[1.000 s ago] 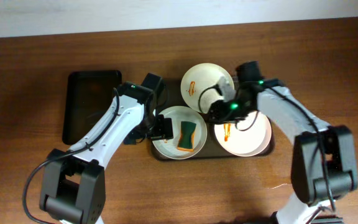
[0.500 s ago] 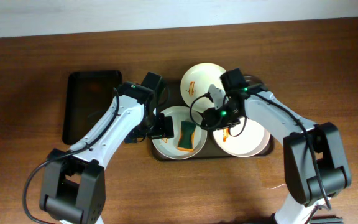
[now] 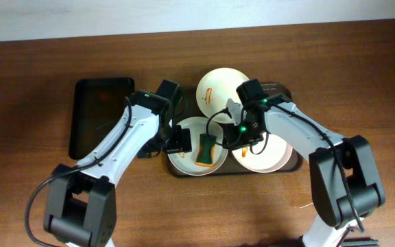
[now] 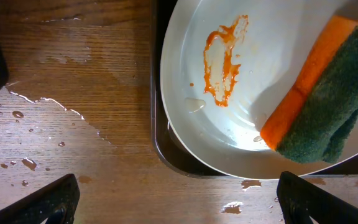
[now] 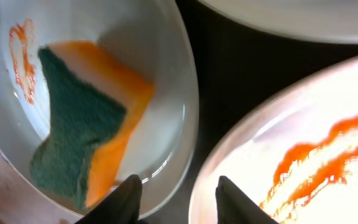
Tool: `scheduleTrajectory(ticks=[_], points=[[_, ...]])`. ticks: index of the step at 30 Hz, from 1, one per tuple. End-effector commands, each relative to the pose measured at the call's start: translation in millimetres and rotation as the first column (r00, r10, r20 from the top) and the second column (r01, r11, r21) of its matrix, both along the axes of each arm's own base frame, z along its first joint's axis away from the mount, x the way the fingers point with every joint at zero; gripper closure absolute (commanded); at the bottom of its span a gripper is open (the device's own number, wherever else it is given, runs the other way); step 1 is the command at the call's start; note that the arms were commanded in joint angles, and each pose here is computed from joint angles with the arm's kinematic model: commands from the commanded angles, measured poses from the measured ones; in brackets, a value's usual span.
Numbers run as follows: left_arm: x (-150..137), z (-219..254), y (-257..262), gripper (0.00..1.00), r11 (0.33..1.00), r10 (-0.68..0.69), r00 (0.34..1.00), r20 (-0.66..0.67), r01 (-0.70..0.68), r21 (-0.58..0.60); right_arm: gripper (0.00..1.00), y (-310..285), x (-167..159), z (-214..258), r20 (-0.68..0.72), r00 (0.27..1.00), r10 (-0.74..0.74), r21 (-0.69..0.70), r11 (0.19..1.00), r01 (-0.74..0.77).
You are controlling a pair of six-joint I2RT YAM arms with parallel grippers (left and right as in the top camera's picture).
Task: Clean dirty plates on tray and stack at the side
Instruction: 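Reach the right gripper to the lower-left plate rim and grasp it, then hold the plate with the right gripper and scrub it with the left sponge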
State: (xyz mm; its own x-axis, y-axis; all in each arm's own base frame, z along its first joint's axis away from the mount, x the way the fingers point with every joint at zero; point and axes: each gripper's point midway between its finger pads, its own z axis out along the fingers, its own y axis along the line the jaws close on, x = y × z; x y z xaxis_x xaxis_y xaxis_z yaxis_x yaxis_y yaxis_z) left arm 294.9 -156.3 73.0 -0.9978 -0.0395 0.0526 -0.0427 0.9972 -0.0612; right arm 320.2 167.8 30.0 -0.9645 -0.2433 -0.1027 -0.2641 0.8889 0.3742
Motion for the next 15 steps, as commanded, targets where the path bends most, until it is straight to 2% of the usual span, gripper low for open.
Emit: scheduleTrajectory(ticks=[1,6,9,15], points=[[-2,-1,-2,0.00,1.000,-0.012,1.000,-0.010,0.012,-0.008,0.63,19,13,25,0.039,0.999,0.010,0.088,0.996,-0.014],[-2,-1,-2,0.00,1.000,-0.012,1.000,-0.010,0.012,-0.008,0.63,27,33,29,0.130,0.992,0.008,0.121,0.992,-0.024],[-2,-1,-2,0.00,1.000,-0.012,1.000,-0.010,0.012,-0.008,0.66,5,45,6,0.134,0.984,-0.120,-0.005,0.993,0.121],[-2,-1,-2,0.00,1.000,-0.012,1.000,-0.010,0.012,-0.008,0.67,-4,44,-24,0.096,0.987,-0.131,-0.067,0.988,0.138]])
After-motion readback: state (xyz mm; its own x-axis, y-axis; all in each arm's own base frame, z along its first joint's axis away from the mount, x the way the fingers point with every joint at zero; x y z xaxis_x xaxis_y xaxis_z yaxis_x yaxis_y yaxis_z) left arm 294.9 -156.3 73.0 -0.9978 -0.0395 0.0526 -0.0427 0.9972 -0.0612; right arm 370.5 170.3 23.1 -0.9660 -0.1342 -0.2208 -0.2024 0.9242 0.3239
